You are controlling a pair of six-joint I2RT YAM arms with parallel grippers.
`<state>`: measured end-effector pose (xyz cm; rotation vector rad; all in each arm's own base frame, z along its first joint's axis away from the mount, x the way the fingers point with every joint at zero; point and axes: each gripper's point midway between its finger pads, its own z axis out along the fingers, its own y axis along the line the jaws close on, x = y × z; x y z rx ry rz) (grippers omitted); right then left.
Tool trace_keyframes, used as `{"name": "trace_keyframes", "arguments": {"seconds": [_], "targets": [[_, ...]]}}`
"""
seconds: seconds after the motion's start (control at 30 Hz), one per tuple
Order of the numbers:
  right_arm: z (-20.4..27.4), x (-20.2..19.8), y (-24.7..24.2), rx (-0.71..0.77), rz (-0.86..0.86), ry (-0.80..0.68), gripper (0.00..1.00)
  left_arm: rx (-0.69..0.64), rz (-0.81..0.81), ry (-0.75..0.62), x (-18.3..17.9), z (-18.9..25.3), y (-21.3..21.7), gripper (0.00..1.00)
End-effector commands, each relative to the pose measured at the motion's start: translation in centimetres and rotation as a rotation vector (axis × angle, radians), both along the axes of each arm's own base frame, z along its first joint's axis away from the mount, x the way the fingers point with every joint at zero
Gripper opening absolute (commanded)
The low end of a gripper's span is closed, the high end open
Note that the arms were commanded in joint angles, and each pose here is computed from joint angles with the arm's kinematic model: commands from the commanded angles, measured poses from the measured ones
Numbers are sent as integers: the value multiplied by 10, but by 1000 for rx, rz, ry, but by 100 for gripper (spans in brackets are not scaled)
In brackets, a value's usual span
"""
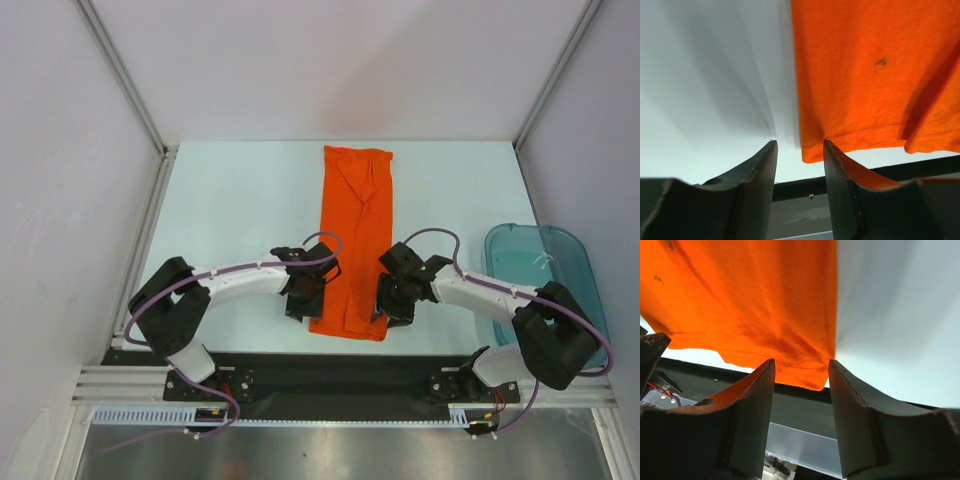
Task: Fold and stack the t-shirts
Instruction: Fold the tshirt
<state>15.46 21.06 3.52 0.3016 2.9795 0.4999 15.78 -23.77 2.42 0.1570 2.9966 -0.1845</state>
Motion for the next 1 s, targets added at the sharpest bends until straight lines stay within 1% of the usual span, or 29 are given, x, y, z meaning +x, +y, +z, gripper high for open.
{"name": "trace_keyframes", "arguments": {"seconds": [0.0, 0.1, 0.4, 0.57, 0.8, 0.97], "targets": [[-4, -2, 8, 33, 2, 18, 52, -60, 7, 12, -8, 9, -6, 47], [-8, -7, 10, 44, 5, 42, 50, -85, -7, 49, -14, 3, -11, 47], [-8, -13, 2, 23, 6, 52, 49, -109, -8, 53, -15, 2, -16, 46], [-9, -17, -4, 9, 9, 54, 50, -108, -7, 59, -15, 1, -16, 38], [-11, -18, -8, 10, -2, 60, 50, -114, -14, 79, -17, -3, -18, 34], [-13, -17, -8, 11, -2, 59, 49, -118, -10, 74, -16, -1, -17, 26]]}}
